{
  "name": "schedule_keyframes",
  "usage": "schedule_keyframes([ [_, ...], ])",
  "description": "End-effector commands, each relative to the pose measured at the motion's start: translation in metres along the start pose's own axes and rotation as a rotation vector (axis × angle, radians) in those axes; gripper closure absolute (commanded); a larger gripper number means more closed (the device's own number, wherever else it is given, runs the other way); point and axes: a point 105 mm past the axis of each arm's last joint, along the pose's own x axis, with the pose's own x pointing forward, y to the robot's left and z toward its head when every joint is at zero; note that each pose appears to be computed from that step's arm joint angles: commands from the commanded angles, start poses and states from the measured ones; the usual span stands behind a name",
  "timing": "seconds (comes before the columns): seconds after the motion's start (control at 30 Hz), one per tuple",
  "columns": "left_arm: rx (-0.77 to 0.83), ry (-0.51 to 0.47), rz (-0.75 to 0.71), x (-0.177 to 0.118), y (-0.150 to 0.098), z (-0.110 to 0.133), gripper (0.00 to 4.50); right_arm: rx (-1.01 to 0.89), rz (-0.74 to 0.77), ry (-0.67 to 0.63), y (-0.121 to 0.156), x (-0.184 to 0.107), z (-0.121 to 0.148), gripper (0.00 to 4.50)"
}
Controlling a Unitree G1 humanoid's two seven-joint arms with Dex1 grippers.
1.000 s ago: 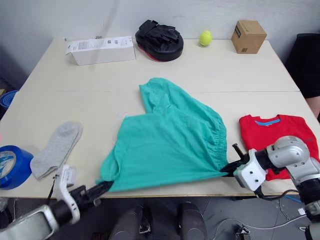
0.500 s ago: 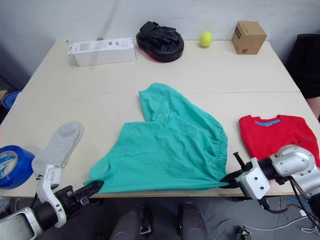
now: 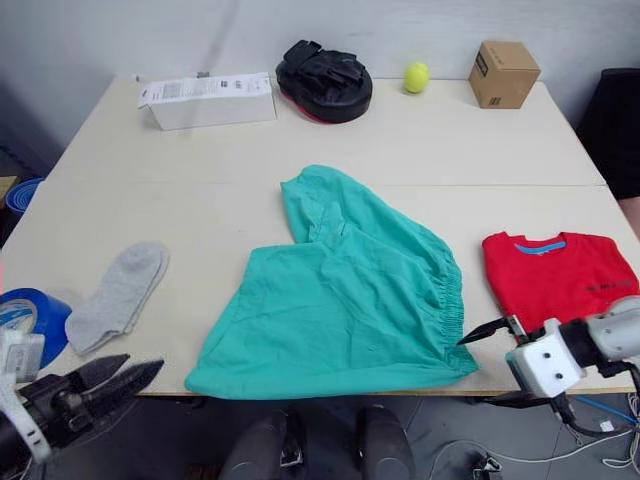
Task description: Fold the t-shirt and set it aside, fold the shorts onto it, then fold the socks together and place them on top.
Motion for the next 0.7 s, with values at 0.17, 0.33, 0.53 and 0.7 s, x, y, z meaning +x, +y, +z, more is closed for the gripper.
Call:
schedule_keyframes([
  [0.17, 0.831, 0.130, -0.390, 0.018, -0.023, -0.010, 0.07, -0.085, -0.054, -0.080, 0.007, 0.001, 0.022, 0.03],
  [0.33, 1.012, 0.092, -0.431, 0.047, -0.010, -0.006, 0.07, -0.085, -0.086, -0.081, 0.001, 0.010, 0.022, 0.03],
  [0.53, 1.015, 0.054, -0.483, 0.065, -0.014, -0.005, 0.07, -0.087, -0.113, -0.078, -0.007, 0.019, 0.020, 0.03],
  [0.7, 1.004, 0.080, -0.591, 0.055, -0.031, -0.017, 0.07, -0.085, -0.106, -0.090, -0.006, 0.023, 0.023, 0.03],
])
